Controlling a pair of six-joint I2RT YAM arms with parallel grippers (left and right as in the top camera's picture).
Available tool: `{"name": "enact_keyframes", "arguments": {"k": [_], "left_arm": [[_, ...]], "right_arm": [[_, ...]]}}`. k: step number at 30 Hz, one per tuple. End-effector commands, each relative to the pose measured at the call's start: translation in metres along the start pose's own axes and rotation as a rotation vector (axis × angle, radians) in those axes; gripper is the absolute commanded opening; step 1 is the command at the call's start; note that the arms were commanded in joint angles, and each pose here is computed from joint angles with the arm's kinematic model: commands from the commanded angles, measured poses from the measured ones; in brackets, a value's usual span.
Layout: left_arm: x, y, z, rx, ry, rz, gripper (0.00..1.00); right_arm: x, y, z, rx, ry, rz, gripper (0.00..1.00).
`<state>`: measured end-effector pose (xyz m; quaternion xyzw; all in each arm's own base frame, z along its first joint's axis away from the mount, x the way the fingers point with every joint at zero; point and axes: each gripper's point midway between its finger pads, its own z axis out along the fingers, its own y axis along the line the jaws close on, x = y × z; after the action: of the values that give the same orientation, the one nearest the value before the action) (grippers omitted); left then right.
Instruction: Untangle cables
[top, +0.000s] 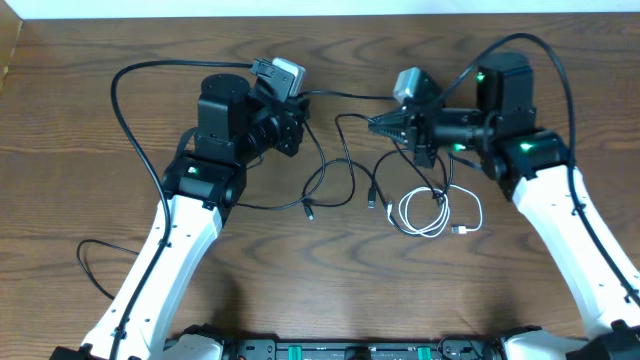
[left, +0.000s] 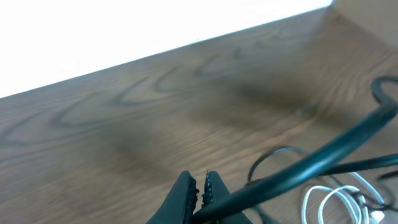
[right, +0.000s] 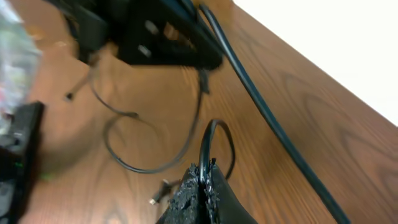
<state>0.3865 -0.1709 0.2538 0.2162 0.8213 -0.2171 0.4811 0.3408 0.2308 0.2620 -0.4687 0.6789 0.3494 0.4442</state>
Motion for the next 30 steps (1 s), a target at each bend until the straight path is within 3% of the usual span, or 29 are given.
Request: {"name": "enact_keyframes", "arguments": {"k": [1, 3, 5, 9, 12, 22, 26, 30], "left_arm": [[-0.029, -0.034, -0.013, 0.184, -0.089, -0.006, 0.08], [-0.036, -0.041, -0.018, 0.22, -0.117, 0.01, 0.07], [-0.039, -0.042, -0.022, 0.219, -0.127, 0.016, 0.08], [-0.036, -0.032, -0.019, 0.158, -0.113, 0.009, 0.08], [-0.029, -0.013, -0.016, 0.052, -0.084, -0.01, 0.08], [0.016, 0.05, -0.025, -0.292, 0.099, 0.014, 0.08], [0.037, 0.067, -0.035, -0.333, 0.176, -0.034, 0.07], [0.06, 0.085, -0.048, -0.374, 0.259, -0.092, 0.07]], "right_arm": [[0.027, -0.036, 0.008, 0.183, 0.126, 0.02, 0.01], [0.038, -0.057, 0.003, 0.307, 0.173, 0.082, 0.03], [0.044, -0.078, -0.006, 0.44, 0.203, 0.136, 0.15], [0.033, -0.063, 0.001, 0.341, 0.155, 0.109, 0.4], [0.027, -0.047, 0.007, 0.24, 0.123, 0.084, 0.49], [-0.009, 0.005, 0.003, -0.024, -0.026, -0.014, 0.49], [-0.028, 0.001, -0.02, 0.045, -0.066, -0.065, 0.41], [-0.025, -0.042, -0.046, 0.305, -0.028, 0.041, 0.42]]}}
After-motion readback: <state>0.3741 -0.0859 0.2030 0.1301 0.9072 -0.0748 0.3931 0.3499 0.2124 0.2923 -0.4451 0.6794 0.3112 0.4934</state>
